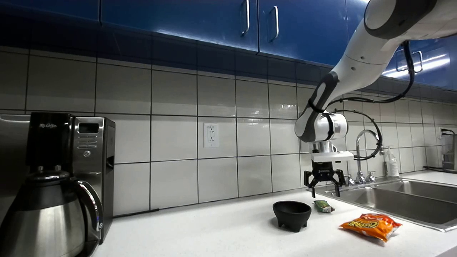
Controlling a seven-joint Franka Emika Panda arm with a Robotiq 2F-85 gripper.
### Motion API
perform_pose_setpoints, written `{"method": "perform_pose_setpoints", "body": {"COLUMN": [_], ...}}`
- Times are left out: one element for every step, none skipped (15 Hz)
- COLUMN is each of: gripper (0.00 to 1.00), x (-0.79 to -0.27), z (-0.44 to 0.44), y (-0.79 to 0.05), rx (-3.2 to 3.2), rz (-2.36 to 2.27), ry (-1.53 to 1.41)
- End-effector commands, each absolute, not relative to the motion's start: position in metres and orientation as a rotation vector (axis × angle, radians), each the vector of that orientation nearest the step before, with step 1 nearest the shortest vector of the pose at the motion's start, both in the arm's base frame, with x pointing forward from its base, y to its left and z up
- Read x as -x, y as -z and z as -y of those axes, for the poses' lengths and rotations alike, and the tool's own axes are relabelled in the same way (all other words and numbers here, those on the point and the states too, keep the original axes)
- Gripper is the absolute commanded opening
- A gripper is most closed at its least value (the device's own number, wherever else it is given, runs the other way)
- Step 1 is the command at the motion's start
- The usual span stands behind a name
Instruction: Place the object in the bowl
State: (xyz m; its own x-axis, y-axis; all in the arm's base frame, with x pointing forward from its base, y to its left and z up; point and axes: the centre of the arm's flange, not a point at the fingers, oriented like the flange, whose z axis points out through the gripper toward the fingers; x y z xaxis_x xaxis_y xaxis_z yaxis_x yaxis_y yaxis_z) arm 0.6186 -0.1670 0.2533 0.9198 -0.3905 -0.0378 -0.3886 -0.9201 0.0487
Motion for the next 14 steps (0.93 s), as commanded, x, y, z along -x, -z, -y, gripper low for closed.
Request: {"method": "perform_pose_setpoints", "body": {"gripper": [1.00, 1.00, 1.00, 1.00, 1.00, 1.00, 1.00, 1.00, 1.00, 1.00, 1.00, 1.00, 1.00, 1.00], "x": [-0.632, -0.633, -0.636, -0.638, -0.641, -0.643, -0.645, -0.647, -0.649, -0.650, -0.651, -0.651, -0.652, -0.651], "z": [0.172, 0.170, 0.169, 0.168, 0.167, 0.167, 0.167, 0.167, 0.167, 0.167, 0.169, 0.170, 0.171, 0.172], "y": [-0.244, -0.241, -0.237, -0.233, -0.230, -0.227, -0.224, -0.221, -0.218, -0.215, -0.212, -0.211, -0.210, -0.210], "rx": [-3.074, -3.078, -3.077, -3.078, -3.076, -3.076, -3.074, -3.075, -3.076, -3.075, -3.071, -3.071, -3.073, -3.075], "rz": [0.575, 0.564, 0.554, 0.545, 0.540, 0.538, 0.539, 0.538, 0.538, 0.537, 0.540, 0.542, 0.543, 0.546], "ry": [0.022, 0.010, -0.004, -0.015, -0.028, -0.037, -0.044, -0.047, -0.046, -0.044, -0.042, -0.040, -0.040, -0.040]}}
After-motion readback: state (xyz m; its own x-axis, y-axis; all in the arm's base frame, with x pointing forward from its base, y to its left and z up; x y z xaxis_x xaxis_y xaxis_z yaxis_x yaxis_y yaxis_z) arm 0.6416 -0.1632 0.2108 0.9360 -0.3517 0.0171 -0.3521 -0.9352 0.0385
